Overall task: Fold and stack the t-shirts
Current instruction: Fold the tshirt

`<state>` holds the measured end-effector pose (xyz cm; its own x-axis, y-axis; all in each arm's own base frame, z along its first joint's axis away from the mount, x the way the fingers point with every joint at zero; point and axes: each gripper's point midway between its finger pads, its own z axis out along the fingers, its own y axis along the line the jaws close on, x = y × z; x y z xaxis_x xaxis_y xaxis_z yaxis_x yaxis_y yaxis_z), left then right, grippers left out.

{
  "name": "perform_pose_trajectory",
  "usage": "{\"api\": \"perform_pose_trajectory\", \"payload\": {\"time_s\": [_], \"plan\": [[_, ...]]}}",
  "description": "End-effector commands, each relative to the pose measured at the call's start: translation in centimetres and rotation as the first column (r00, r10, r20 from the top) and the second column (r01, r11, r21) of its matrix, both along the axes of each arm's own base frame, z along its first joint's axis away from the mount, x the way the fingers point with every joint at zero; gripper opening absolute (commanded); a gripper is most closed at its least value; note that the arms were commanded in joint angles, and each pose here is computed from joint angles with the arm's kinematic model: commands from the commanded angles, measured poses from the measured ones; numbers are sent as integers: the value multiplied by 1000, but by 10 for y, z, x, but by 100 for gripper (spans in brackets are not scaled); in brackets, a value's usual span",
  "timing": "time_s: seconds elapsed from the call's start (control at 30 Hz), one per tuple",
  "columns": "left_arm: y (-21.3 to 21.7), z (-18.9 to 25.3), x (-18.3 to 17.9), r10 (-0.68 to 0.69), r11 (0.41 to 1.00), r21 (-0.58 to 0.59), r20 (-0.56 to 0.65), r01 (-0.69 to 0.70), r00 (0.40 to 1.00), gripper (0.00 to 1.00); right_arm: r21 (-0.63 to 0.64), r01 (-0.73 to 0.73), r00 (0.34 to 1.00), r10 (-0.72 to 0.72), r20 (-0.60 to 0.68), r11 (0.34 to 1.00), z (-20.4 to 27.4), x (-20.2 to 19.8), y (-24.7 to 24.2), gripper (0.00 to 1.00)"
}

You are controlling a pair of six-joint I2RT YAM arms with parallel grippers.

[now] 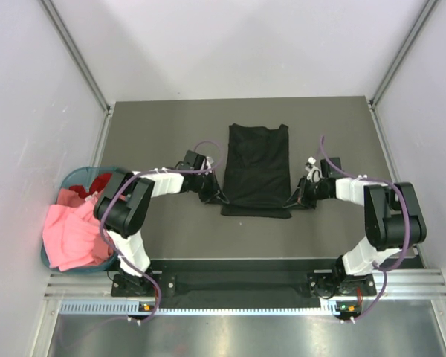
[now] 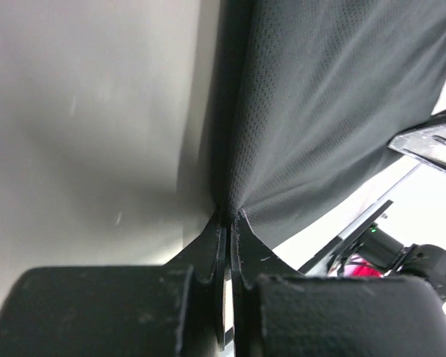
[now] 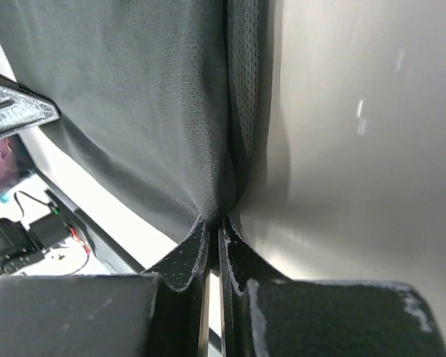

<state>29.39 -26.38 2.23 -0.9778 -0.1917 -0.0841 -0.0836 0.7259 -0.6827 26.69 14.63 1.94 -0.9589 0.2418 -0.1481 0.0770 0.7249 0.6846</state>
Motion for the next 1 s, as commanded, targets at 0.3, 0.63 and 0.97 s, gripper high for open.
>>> {"api": "perform_pose_trajectory", "payload": {"time_s": [0.3, 0.63, 0.97], "plan": [[-6, 36, -45, -25, 1000, -1, 77, 26, 997, 0, 5, -41, 997, 41, 66, 999, 29, -48, -1, 0], [-16, 84, -33, -34, 999, -5, 174, 35, 984, 0, 24, -41, 986, 37, 161, 999, 76, -29, 0, 0], [-28, 122, 27, -35, 999, -21, 237, 41, 971, 0, 55, -34, 980, 22, 196, 998, 119, 33, 6, 0]]}}
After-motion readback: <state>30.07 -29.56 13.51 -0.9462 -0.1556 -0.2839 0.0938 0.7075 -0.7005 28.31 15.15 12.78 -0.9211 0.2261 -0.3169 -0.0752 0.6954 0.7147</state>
